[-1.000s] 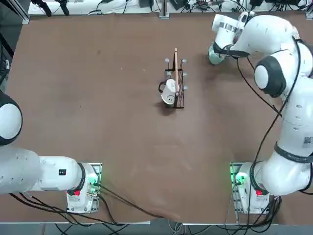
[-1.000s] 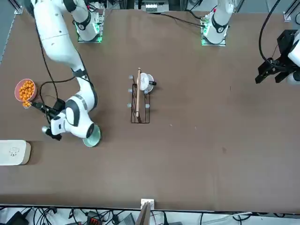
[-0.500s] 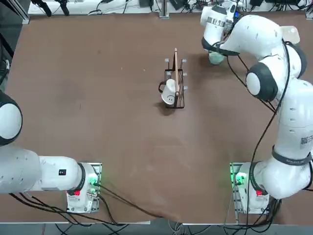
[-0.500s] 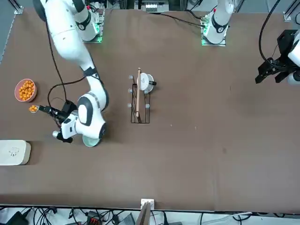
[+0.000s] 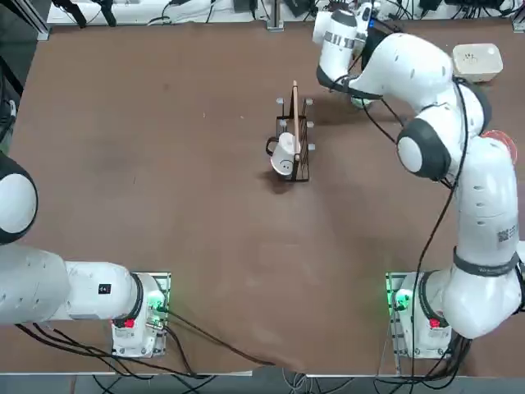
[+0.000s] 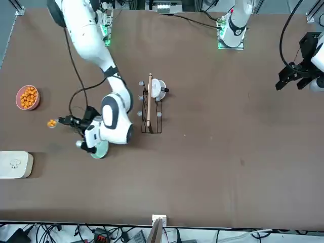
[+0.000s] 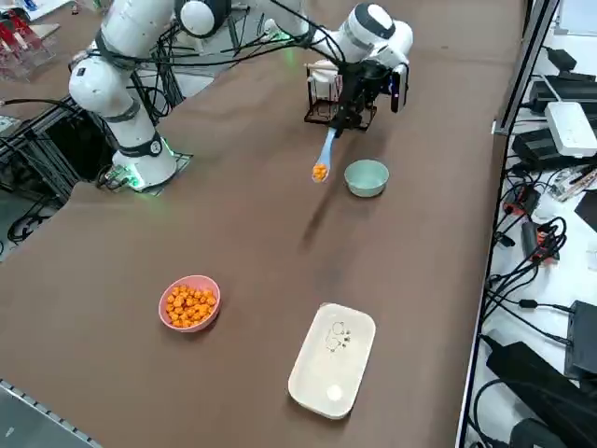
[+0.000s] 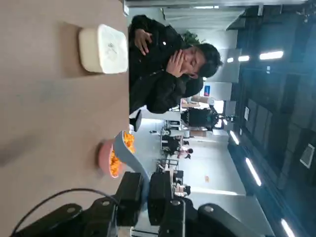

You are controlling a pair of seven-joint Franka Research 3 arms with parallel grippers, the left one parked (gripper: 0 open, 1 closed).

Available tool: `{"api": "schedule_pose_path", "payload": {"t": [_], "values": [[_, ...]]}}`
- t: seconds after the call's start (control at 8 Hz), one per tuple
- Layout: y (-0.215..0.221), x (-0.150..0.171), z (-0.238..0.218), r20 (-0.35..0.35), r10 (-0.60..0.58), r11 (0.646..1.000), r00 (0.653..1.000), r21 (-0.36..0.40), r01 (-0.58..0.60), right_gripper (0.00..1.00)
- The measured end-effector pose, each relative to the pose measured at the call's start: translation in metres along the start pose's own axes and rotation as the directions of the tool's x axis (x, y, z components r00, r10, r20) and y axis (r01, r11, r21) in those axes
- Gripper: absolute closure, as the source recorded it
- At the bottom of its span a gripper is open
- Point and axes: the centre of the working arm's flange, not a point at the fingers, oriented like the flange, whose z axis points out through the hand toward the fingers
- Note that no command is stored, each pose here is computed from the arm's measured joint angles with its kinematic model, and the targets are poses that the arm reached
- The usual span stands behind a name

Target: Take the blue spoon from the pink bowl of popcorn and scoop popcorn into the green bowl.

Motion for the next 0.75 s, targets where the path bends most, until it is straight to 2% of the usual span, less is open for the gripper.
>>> {"api": "schedule_pose_path", "payload": {"t": [0.75], "values": [[-0.035, -0.03, -0.07, -0.16, -0.029, 0.999, 0.987, 0.035, 0.035, 0.89]]}}
